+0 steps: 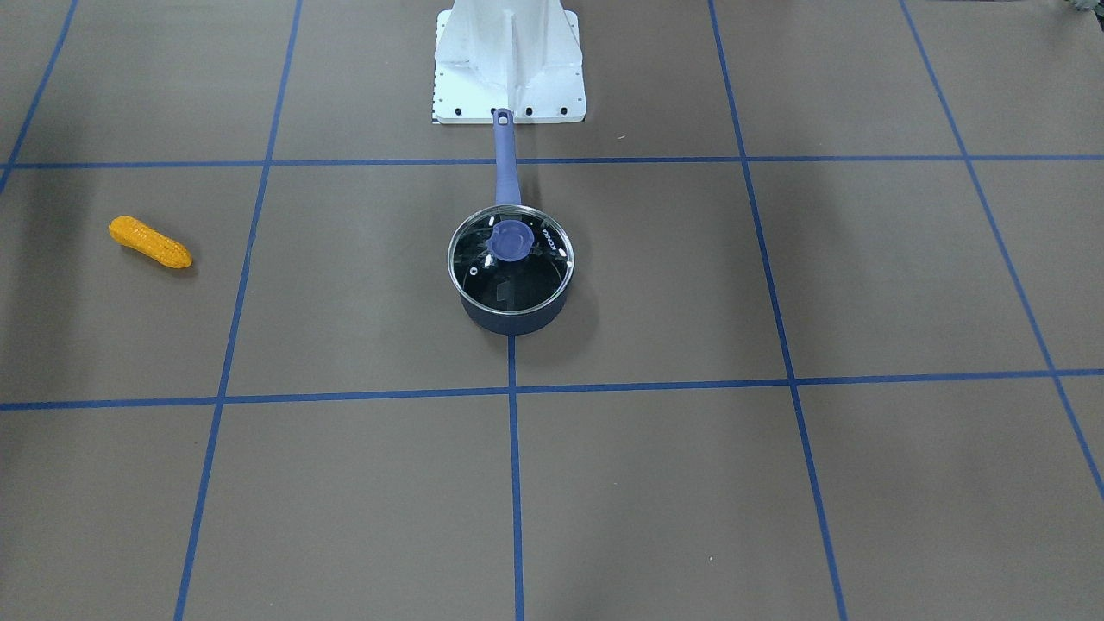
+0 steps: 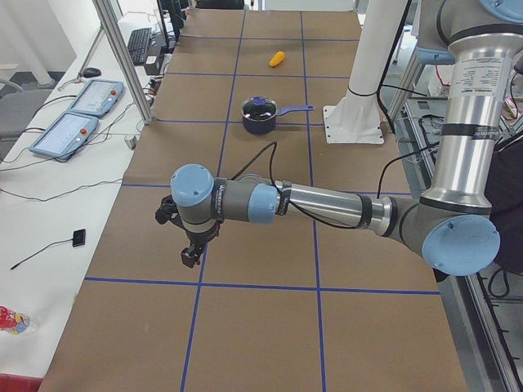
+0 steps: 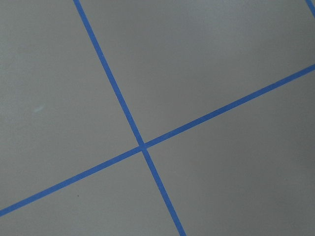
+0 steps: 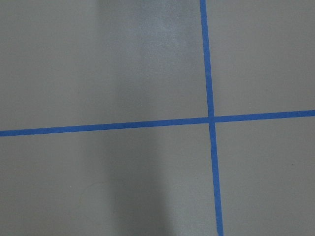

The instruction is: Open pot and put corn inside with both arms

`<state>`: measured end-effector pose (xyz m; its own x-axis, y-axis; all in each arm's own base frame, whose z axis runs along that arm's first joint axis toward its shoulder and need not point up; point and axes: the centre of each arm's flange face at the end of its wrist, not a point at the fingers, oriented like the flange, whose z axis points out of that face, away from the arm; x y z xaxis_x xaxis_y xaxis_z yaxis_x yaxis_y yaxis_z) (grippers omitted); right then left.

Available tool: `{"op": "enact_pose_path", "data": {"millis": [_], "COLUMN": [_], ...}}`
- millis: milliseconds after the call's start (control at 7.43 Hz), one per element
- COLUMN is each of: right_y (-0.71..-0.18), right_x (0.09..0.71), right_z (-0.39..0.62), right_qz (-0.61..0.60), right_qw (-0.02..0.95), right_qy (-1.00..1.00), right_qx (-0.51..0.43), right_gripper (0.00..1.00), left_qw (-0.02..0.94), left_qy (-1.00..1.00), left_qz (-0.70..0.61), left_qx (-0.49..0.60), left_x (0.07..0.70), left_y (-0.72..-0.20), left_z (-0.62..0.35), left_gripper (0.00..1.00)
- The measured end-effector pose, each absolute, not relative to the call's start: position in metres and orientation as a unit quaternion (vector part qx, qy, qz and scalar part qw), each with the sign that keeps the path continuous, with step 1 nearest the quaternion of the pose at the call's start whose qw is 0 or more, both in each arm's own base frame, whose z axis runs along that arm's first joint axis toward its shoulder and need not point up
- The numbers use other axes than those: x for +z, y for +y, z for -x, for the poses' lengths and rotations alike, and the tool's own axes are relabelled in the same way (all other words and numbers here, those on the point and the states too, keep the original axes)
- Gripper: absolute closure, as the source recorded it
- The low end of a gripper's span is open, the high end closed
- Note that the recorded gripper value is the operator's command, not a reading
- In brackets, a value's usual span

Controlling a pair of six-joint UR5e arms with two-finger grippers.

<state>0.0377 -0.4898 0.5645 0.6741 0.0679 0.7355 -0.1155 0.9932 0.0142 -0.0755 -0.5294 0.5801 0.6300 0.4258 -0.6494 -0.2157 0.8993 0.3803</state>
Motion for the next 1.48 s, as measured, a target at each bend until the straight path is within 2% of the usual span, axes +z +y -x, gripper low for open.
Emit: {"op": "enact_pose_path", "data": {"millis": [404, 538, 942, 1481], "right_y": [-0.494, -0.498, -0.502, -0.470], "right_x": [0.561, 0.564, 0.541, 0.493], "right_z": [-0.037, -0.028, 0.048, 0.139], "right_qz": [-0.049, -0.059, -0.058, -0.064], "right_qw": [0.912, 0.908, 0.890, 0.880], "right_qy": [-0.404, -0.414, -0.451, -0.468], "right_qx": [0.039, 0.026, -0.016, -0.052], "right_gripper": [0.00, 0.00, 0.00, 0.00], "left_qw": [0.892, 0.893, 0.899, 0.893], "left_qy": [0.394, 0.400, 0.415, 0.446], "left_qz": [-0.134, -0.128, -0.095, -0.042], "left_qx": [0.176, 0.164, 0.104, 0.043], "left_x": [0.575, 0.554, 0.436, 0.298], "left_y": [-0.534, -0.548, -0.593, -0.562], "left_z": [0.075, 0.074, 0.057, -0.099], "left_gripper": [0.02, 0.02, 0.02, 0.02]}}
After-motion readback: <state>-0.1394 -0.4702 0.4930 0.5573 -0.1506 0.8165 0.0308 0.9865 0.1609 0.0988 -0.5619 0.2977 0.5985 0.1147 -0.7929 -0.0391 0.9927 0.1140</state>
